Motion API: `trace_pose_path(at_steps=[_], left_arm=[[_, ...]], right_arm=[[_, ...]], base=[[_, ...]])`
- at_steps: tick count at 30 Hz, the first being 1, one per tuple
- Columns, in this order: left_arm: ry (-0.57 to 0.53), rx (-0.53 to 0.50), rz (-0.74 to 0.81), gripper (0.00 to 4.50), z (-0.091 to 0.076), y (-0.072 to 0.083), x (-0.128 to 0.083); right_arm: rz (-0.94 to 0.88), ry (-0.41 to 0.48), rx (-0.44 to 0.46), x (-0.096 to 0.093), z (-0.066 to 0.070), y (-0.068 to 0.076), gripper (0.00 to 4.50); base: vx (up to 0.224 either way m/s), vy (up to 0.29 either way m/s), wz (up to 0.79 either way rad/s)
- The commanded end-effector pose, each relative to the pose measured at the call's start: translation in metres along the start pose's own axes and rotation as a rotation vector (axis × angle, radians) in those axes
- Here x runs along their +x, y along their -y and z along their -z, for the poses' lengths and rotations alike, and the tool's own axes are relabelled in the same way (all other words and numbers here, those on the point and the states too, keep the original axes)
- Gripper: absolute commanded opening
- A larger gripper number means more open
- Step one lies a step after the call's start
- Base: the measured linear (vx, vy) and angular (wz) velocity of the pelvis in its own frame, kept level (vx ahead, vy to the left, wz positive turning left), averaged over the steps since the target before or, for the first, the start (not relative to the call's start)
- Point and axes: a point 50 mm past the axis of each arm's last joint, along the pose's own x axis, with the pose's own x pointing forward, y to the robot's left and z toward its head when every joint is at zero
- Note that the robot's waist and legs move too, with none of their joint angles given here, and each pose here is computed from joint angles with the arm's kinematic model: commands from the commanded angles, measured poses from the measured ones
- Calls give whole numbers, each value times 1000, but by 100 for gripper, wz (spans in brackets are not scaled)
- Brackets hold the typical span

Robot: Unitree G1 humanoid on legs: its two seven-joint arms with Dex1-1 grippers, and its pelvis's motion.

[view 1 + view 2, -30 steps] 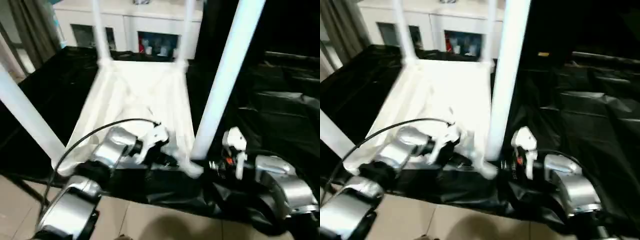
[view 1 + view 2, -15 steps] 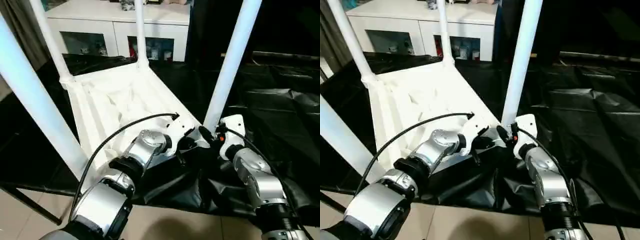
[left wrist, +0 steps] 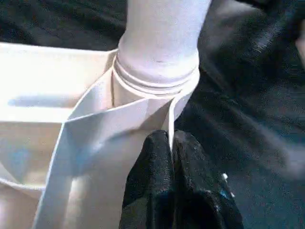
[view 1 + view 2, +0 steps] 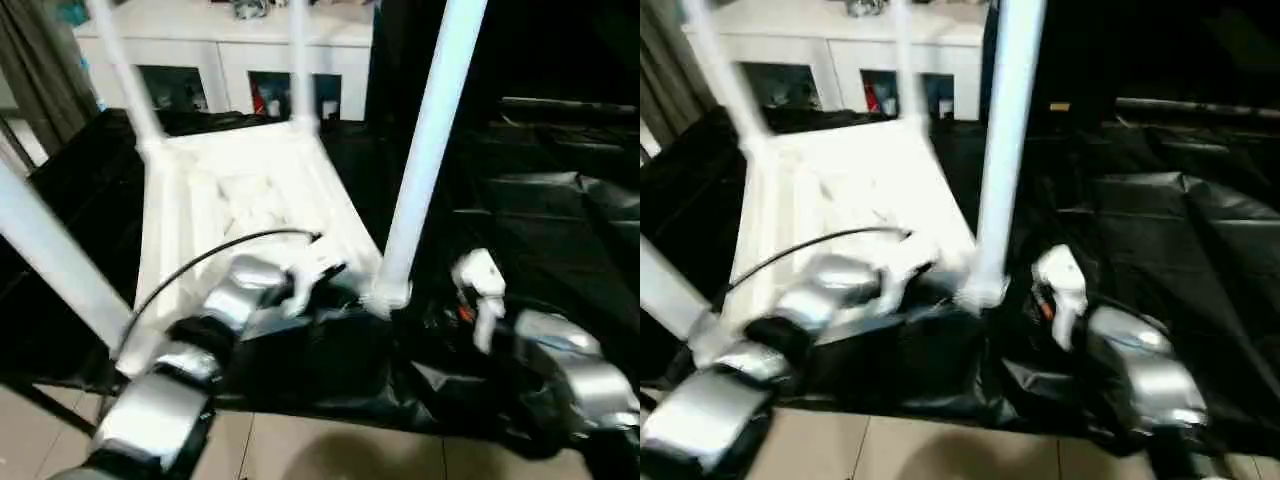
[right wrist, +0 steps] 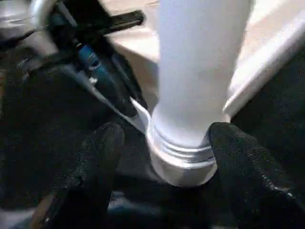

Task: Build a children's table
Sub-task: Rotate leg to tighten

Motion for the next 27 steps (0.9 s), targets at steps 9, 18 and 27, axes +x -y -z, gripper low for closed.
trace_pose_path(at_steps=[9,18,27], left_arm=[[-57,-30,253,0,13,21,2],[-48,-28,248,0,11,23,1],[-27,-41,-135,0,4,-2,11]], right_arm=[[-175,42,-36,14,-12,-15,296],[-258,48,-4,23,-12,-22,218],[45,33,26,34,-1,-5,204]], base=[[0,0,0],[0,0,0],[0,0,0]])
